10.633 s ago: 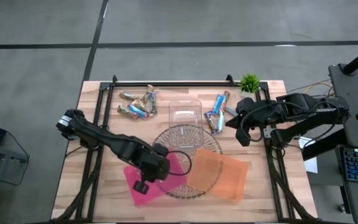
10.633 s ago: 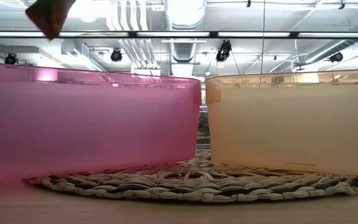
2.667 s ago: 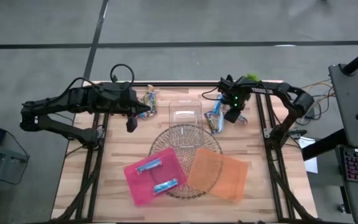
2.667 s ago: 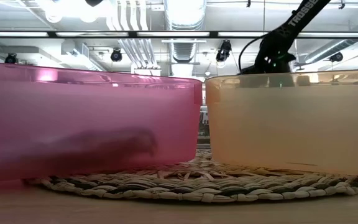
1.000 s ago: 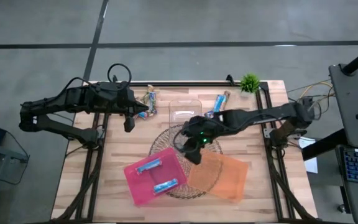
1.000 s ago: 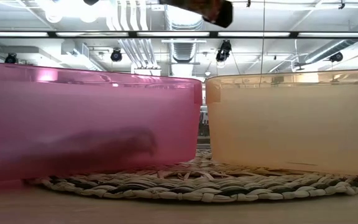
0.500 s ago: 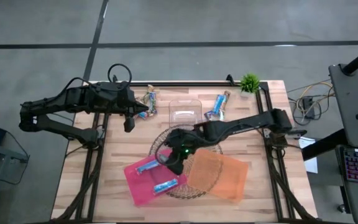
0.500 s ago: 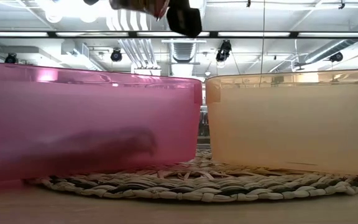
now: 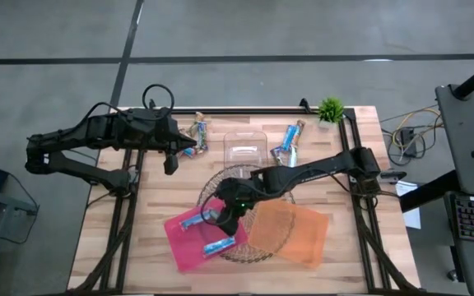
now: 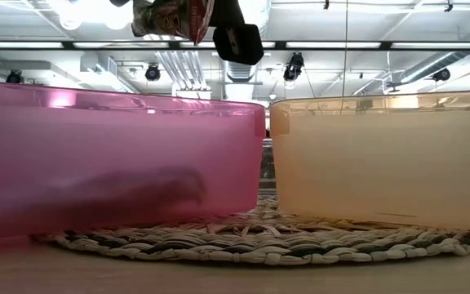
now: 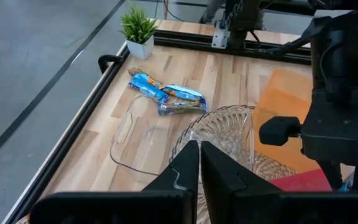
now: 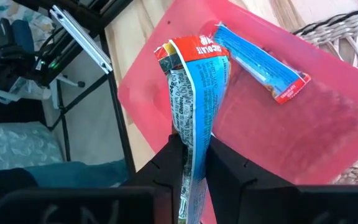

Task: Pick and place Granola Bars by type
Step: Put the red granola bar into the red bin

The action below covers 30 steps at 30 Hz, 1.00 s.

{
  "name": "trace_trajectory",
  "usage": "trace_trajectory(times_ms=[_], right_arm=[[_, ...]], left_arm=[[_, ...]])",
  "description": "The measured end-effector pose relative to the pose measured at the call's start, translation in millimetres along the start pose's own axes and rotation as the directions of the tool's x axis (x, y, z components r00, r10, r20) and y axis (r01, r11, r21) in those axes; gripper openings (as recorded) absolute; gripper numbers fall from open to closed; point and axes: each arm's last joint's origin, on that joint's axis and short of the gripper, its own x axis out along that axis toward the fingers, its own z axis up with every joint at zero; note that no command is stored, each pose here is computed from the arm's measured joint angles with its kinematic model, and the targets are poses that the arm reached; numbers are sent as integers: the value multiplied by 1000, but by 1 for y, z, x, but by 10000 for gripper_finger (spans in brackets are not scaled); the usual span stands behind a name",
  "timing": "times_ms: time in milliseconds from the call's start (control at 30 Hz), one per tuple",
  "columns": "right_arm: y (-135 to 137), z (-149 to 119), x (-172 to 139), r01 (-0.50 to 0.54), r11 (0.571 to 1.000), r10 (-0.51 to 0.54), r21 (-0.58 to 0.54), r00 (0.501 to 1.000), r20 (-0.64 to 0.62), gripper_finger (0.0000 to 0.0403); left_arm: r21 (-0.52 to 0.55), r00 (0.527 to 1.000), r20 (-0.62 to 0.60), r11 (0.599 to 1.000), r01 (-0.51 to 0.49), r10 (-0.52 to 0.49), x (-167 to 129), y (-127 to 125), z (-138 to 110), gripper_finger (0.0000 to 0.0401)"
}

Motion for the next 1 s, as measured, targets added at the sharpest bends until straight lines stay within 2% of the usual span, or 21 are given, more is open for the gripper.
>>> trace_trajectory(times_ms=[800,1000], right_arm=[[0,0,0,3,1000,-3,-4,1000,2,52],[-1,0,1,4,1000,-4,3,1000,-1,85]], left_arm=[[0,1000,0,1000,0,0,0,0,0,0],[0,1000,0,1000,0,0,0,0,0,0]])
